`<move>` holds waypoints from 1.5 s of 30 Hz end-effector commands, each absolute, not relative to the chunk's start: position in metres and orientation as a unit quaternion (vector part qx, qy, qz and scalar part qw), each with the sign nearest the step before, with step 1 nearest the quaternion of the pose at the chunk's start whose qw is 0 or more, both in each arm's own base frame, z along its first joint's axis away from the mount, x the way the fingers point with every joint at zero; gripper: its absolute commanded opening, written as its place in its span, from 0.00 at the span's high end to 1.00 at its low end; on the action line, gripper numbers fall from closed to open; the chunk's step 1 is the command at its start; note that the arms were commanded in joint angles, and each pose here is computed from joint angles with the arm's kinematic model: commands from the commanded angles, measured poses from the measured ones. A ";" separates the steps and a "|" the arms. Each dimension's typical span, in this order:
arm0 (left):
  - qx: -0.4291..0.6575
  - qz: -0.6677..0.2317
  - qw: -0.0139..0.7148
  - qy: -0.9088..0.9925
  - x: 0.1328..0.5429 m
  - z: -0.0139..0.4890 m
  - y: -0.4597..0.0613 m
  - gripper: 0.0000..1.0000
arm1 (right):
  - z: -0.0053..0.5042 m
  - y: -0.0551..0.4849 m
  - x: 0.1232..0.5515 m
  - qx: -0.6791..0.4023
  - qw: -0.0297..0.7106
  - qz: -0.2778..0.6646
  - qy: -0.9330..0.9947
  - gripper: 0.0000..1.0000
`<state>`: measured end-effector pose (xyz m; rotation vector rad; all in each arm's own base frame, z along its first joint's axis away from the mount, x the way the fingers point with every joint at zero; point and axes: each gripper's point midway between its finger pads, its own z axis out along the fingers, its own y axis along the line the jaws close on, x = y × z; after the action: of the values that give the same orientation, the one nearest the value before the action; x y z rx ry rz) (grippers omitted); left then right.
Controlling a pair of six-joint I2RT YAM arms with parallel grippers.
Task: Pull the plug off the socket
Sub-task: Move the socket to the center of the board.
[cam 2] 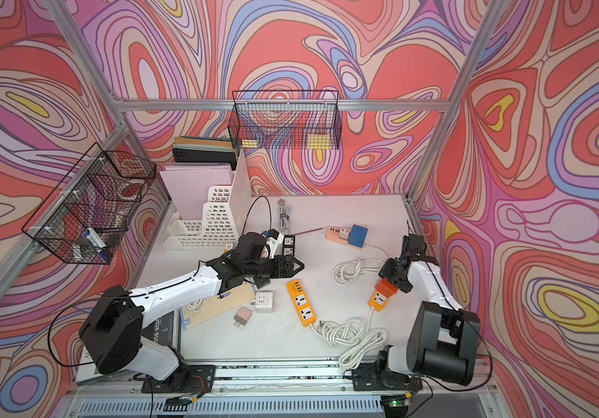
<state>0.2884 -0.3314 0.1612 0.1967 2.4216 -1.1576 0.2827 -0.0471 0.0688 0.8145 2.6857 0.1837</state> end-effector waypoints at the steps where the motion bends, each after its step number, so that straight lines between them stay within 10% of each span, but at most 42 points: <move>1: 0.055 -0.442 0.225 0.867 0.286 0.168 -0.329 0.11 | 0.067 0.009 0.272 0.283 0.139 0.133 0.940 0.41; 17: 0.011 -0.458 0.202 0.866 0.277 0.155 -0.323 0.12 | 0.058 0.150 0.285 0.178 0.145 0.131 0.965 0.40; 30: 0.025 -0.457 0.197 0.867 0.274 0.162 -0.324 0.12 | 0.104 0.138 0.285 0.123 0.200 0.088 0.968 0.21; 43: 0.013 -0.479 0.171 0.861 0.281 0.152 -0.343 0.15 | 0.148 0.173 0.270 0.090 0.290 0.282 0.910 0.19; 45: 0.001 -0.462 0.165 0.871 0.280 0.144 -0.337 0.15 | 0.142 0.181 0.271 0.081 0.263 0.284 0.919 0.02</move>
<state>0.2768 -0.3361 0.1427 0.0261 2.4748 -1.3192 0.2625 0.1569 0.1311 0.2751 2.5023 0.6320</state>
